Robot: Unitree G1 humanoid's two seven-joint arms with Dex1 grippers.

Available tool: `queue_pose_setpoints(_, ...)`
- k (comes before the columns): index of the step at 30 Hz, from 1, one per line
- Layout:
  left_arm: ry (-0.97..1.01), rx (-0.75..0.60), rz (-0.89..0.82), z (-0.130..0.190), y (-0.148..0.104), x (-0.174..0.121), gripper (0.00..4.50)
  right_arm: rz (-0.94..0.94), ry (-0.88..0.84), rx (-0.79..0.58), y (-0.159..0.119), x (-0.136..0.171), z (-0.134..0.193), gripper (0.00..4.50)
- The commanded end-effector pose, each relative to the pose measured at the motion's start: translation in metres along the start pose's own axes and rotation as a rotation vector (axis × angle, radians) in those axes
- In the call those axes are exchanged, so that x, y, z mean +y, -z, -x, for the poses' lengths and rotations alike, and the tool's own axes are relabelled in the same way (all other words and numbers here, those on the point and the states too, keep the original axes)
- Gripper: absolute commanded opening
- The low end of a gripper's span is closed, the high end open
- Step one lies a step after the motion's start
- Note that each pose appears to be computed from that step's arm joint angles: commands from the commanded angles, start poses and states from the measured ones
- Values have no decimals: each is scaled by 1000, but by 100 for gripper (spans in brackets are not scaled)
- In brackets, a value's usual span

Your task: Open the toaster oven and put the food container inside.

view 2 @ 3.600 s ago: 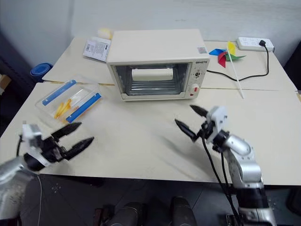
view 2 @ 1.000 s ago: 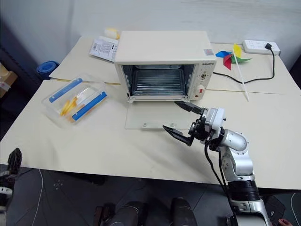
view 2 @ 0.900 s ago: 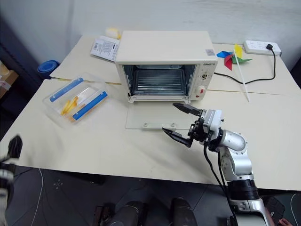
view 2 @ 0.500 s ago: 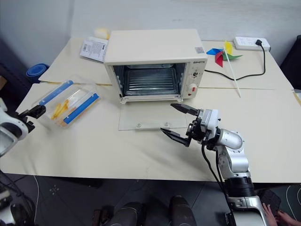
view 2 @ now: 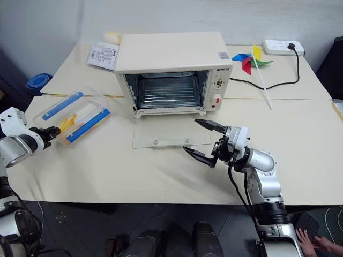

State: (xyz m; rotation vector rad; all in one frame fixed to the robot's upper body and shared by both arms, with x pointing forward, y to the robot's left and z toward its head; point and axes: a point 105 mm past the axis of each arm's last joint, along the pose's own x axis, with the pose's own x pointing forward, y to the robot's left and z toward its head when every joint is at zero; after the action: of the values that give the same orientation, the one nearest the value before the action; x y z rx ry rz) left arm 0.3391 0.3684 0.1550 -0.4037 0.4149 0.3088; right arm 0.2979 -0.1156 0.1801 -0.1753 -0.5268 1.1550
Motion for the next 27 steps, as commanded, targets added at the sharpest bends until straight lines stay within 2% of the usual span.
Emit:
queue_pose_setpoints(1,0,-78,-49,15,-30,10,91,31,12,-18,-7,-2,3,450)
queue_pose_setpoints(3,-12,-72,-116,21,-34,16,34,30,13,-13,-7,-3,3,450)
queue_pose_setpoints(6,-3,-37,-219,38,-37,22,26,25,8,4,-7,-3,6,450)
queue_pose_setpoints(9,68,-11,-296,58,-41,9,26,19,3,31,-6,-3,12,450)
queue_pose_setpoints(12,156,13,-353,71,-39,-15,26,14,9,57,-6,-4,18,450)
queue_pose_setpoints(16,287,31,-392,80,-25,-63,26,11,22,85,-5,-4,24,450)
queue_pose_setpoints(21,431,25,-398,73,-5,-122,26,10,40,99,-7,-1,27,450)
queue_pose_setpoints(27,529,62,-350,57,23,-176,26,23,93,124,-12,2,34,450)
